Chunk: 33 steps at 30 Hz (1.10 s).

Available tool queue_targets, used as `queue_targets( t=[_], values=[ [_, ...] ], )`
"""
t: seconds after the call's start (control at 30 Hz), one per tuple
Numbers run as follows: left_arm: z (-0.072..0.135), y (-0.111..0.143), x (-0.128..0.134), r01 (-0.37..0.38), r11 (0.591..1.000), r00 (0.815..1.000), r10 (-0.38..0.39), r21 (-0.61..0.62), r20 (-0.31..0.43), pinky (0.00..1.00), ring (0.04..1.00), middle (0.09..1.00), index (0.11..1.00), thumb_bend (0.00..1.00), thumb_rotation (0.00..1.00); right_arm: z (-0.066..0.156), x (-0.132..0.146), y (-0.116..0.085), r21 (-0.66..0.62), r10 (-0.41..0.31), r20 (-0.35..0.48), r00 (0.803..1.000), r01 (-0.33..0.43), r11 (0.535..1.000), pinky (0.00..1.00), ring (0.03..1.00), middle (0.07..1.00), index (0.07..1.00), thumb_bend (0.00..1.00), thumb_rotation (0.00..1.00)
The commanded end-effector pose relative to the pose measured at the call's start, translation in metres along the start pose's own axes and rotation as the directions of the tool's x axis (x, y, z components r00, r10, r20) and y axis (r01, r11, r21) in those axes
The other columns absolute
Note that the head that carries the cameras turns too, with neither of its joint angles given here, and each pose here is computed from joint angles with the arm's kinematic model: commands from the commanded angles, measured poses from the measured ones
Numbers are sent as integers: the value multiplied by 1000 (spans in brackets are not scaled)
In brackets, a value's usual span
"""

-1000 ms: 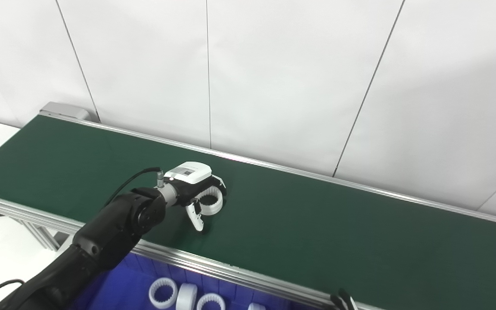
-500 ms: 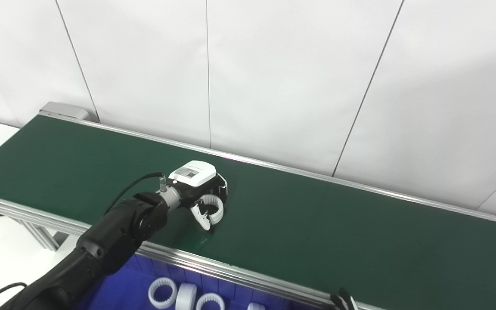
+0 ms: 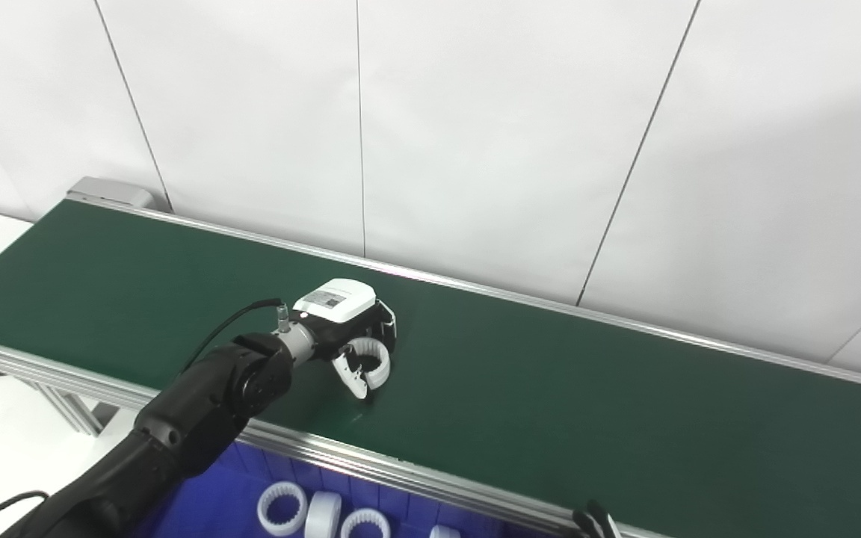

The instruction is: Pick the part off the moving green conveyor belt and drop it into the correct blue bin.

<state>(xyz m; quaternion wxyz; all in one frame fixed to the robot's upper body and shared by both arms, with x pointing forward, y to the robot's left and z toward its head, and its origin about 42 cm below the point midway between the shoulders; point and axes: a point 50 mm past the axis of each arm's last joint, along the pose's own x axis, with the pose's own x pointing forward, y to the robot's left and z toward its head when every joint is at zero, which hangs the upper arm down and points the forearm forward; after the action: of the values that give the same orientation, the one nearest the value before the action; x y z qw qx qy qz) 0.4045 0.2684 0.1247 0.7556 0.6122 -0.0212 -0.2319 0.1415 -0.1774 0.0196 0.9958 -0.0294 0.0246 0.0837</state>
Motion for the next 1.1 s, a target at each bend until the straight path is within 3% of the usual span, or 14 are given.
queue_targets(
  t=[0.0, 0.2, 0.23, 0.43, 0.63, 0.9, 1.07],
  values=[
    [3, 22, 0, -59, 998, 998, 60, -15, 13, 613, 458, 449, 525, 500, 0, 11, 3, 1, 13, -2, 81, 997, 1, 1000, 783, 857, 902, 951, 353, 785],
    [23, 33, -17, -84, 992, 995, 89, -95, 45, 634, 445, 471, 523, 500, 0, 11, 1, 0, 8, -1, 80, 997, 1, 1000, 781, 858, 903, 948, 368, 786],
    [26, 35, -21, -86, 990, 994, 92, -110, 52, 521, 415, 488, 525, 498, 0, 11, 1, -1, 6, -2, 80, 997, 1, 1000, 775, 853, 901, 947, 384, 799],
    [50, 35, -45, -120, 966, 987, 140, -230, 76, 353, 410, 509, 540, 472, 0, 11, 1, -4, 0, -5, 72, 997, 5, 1000, 769, 848, 897, 940, 398, 781],
    [74, 29, -66, -155, 931, 977, 195, -331, 89, 353, 413, 510, 534, 473, 0, 11, 0, -8, -5, -6, 72, 997, 6, 1000, 762, 844, 893, 936, 405, 770],
    [94, 18, -81, -139, 921, 976, 189, -364, 105, 356, 408, 495, 537, 473, 0, 12, -3, -13, -6, -4, 75, 997, 5, 1000, 757, 838, 890, 930, 420, 751],
    [100, 3, -92, -133, 869, 975, 200, -476, 92, 355, 419, 503, 528, 474, 0, 12, -3, -16, -21, -3, 88, 996, 5, 1000, 739, 827, 882, 921, 446, 762]
  ],
)
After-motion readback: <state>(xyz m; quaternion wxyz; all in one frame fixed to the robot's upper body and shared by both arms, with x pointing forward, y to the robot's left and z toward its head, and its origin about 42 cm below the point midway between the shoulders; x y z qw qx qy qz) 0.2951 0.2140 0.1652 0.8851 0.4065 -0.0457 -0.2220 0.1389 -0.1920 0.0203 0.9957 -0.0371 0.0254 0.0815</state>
